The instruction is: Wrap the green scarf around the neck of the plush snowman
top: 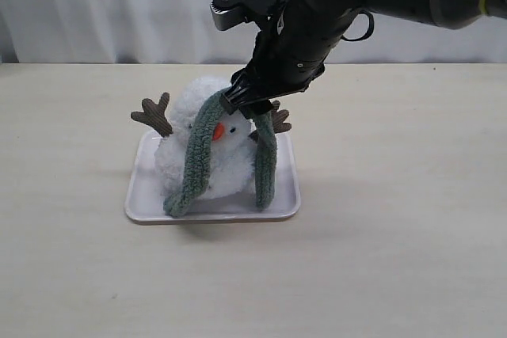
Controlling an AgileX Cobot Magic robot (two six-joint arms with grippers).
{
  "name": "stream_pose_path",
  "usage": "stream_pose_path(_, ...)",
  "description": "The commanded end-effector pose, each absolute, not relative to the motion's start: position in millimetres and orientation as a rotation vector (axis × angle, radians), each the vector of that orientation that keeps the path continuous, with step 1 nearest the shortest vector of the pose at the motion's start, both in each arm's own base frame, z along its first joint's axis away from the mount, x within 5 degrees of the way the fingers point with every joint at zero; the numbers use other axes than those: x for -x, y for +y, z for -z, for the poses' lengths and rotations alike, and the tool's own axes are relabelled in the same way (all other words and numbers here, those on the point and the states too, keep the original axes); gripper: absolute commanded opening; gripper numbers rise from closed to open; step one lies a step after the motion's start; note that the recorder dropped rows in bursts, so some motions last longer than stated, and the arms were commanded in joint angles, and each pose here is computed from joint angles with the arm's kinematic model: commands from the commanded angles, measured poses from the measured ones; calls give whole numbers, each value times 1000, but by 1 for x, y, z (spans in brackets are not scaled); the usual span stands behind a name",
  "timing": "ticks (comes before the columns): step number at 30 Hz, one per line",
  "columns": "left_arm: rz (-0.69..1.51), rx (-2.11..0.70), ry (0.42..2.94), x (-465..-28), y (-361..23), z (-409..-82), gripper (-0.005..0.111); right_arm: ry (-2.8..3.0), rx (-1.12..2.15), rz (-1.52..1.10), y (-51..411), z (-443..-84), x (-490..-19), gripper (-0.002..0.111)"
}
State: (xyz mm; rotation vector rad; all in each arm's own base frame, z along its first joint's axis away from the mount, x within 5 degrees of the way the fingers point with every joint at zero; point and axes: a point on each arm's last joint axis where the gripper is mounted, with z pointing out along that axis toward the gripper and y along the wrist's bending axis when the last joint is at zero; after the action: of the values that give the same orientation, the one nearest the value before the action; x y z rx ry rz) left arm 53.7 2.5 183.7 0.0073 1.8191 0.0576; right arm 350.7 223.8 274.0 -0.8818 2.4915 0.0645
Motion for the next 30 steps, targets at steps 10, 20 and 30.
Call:
stream_pose_path(10,-55,-6,1807,-54,2,-184,0,2403,941,-65,224,-288,-349,66)
stream_pose_path(20,-55,-6,1807,-54,2,-184,0,2319,906,-104,221,-312,-344,66)
stream_pose_path(30,-55,-6,1807,-54,2,-184,0,2077,1417,-194,230,-339,-307,62)
